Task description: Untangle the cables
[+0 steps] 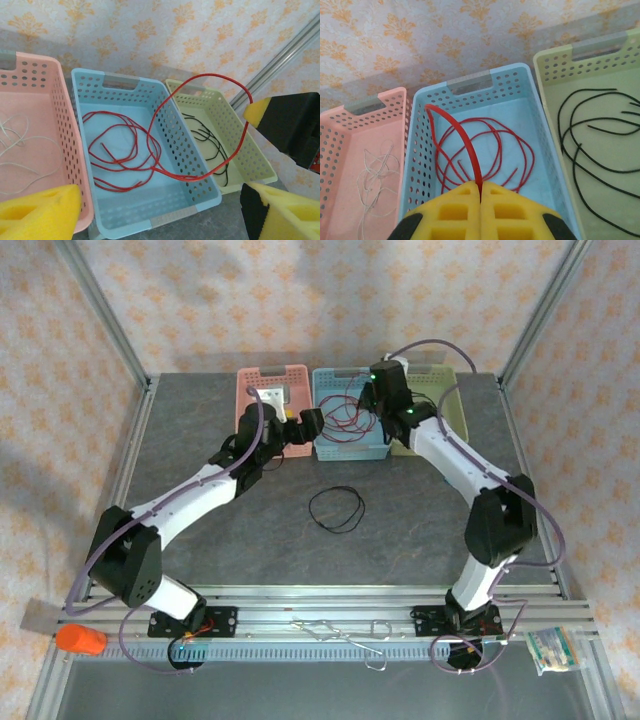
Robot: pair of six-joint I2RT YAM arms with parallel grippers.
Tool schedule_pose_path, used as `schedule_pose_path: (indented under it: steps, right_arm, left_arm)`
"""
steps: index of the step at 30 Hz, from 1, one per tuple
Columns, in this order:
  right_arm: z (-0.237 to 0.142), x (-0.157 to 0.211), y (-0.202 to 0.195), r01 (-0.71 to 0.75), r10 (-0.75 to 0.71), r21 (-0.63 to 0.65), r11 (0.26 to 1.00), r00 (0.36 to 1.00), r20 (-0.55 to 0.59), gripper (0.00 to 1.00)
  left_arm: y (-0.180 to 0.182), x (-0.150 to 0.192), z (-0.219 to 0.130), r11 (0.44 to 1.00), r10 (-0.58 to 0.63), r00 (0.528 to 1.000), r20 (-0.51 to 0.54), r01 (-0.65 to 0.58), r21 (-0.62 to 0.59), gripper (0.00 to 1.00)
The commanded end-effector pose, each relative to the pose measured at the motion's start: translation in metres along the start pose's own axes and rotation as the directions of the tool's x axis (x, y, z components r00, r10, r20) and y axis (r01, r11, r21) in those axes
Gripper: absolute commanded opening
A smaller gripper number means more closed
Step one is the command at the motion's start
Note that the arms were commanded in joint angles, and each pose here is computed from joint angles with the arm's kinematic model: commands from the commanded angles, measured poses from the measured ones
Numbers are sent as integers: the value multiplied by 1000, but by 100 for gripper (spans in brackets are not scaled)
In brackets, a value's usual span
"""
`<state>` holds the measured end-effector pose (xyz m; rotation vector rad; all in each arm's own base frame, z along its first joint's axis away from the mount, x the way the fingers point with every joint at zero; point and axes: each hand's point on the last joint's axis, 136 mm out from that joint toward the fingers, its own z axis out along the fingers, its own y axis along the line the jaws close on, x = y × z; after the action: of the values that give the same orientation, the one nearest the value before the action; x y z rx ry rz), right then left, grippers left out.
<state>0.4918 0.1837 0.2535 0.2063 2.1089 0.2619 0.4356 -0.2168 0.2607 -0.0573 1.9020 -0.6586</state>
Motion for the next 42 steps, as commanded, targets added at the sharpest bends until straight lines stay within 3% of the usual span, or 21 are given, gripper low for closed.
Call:
schedule_pose_path:
  steps: [1,7,14,22,24,34,42]
  right_arm:
    - [15,-11,6,-5,5,-11,1000,1000,15,0]
    - [47,6,14,-8,6,-28,1000,999,-52,0]
    - [96,32,-25,-3,19,118,993,991,-132,0]
    - [137,43,-44,58,-16,201,978,978,-206,0]
    - [142,45,-46,72,-25,215,974,976,-216,5]
    - [138,36,-34,85,-50,158,984,975,-215,28]
    - [98,1,-16,82,-69,79,993,987,-146,30]
  left_arm:
    - [-2,-16,10,999,3,1000,16,-3,33,84]
    - [4,-15,27,999,5,1000,-8,-5,33,86]
    - [11,3,37,1000,9,998,-55,-7,27,86]
    - [19,19,45,1000,5,995,-102,-5,1,88]
    - [20,23,47,1000,3,993,-116,-3,2,88]
    - [21,37,46,1000,-5,989,-149,5,0,88]
    - [8,43,34,1000,10,988,-156,-8,16,88]
